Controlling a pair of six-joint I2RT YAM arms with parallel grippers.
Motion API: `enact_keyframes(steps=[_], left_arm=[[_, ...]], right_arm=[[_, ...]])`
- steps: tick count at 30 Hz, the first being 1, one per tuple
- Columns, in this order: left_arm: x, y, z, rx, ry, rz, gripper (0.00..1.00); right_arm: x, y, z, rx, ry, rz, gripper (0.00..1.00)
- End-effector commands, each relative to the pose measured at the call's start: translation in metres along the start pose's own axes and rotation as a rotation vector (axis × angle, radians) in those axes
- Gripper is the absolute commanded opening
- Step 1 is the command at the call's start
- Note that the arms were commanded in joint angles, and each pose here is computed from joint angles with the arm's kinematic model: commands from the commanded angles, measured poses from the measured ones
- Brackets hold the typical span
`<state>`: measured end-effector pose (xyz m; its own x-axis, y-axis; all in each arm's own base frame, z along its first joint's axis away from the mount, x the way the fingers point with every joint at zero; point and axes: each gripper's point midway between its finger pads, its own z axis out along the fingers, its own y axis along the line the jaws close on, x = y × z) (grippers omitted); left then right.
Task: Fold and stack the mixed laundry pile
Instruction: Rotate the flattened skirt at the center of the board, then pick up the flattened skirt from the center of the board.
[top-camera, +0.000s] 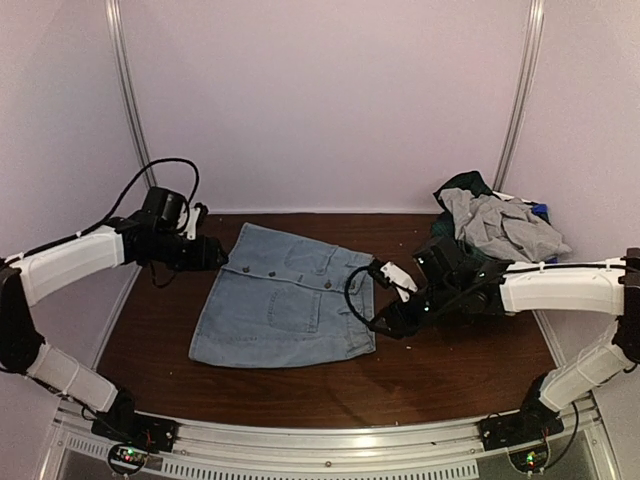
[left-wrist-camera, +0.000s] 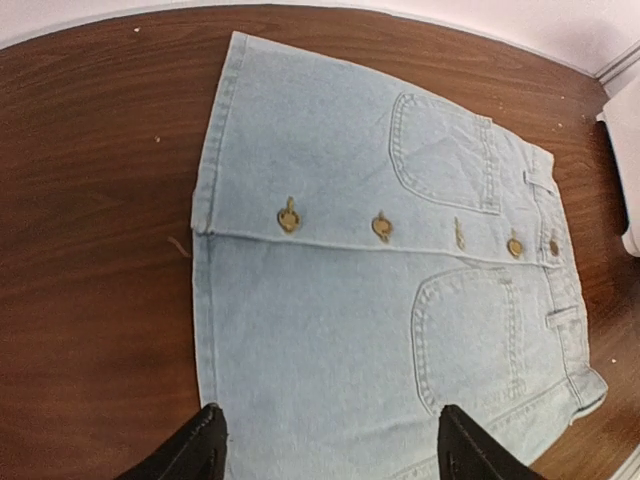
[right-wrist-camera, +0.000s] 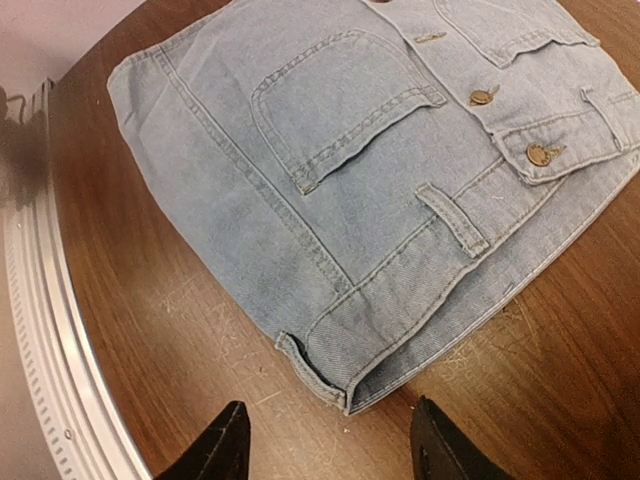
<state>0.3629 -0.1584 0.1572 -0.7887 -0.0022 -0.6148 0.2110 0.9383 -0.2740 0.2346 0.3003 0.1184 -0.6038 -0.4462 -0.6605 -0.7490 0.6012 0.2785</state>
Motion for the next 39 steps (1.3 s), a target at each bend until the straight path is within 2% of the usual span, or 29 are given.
enact_keyframes(steps=[1, 7, 13, 21, 28, 35, 39], left_arm=[[0.061, 0.014, -0.016, -0.003, 0.056, -0.162, 0.73], [0.118, 0.024, -0.037, 0.011, 0.076, -0.332, 0.74], [0.16, 0.027, -0.04, 0.052, 0.1, -0.485, 0.72], [0.184, 0.028, -0.037, 0.067, 0.136, -0.552, 0.72], [0.185, 0.029, -0.032, 0.068, 0.135, -0.598, 0.71], [0.199, 0.028, -0.018, 0.08, 0.182, -0.667, 0.69], [0.214, 0.038, -0.021, 0.002, 0.231, -0.685, 0.68]], right_arm=[[0.002, -0.008, 0.007, 0.093, -0.003, -0.206, 0.57], [0.012, -0.012, 0.031, 0.106, 0.045, -0.349, 0.62], [0.03, -0.005, 0.049, 0.096, 0.1, -0.49, 0.6], [0.044, 0.0, 0.06, 0.08, 0.135, -0.602, 0.57], [0.049, 0.01, 0.075, 0.095, 0.186, -0.729, 0.57], [0.067, 0.006, 0.087, 0.096, 0.263, -0.765, 0.56], [0.079, 0.004, 0.087, 0.101, 0.302, -0.763, 0.51]])
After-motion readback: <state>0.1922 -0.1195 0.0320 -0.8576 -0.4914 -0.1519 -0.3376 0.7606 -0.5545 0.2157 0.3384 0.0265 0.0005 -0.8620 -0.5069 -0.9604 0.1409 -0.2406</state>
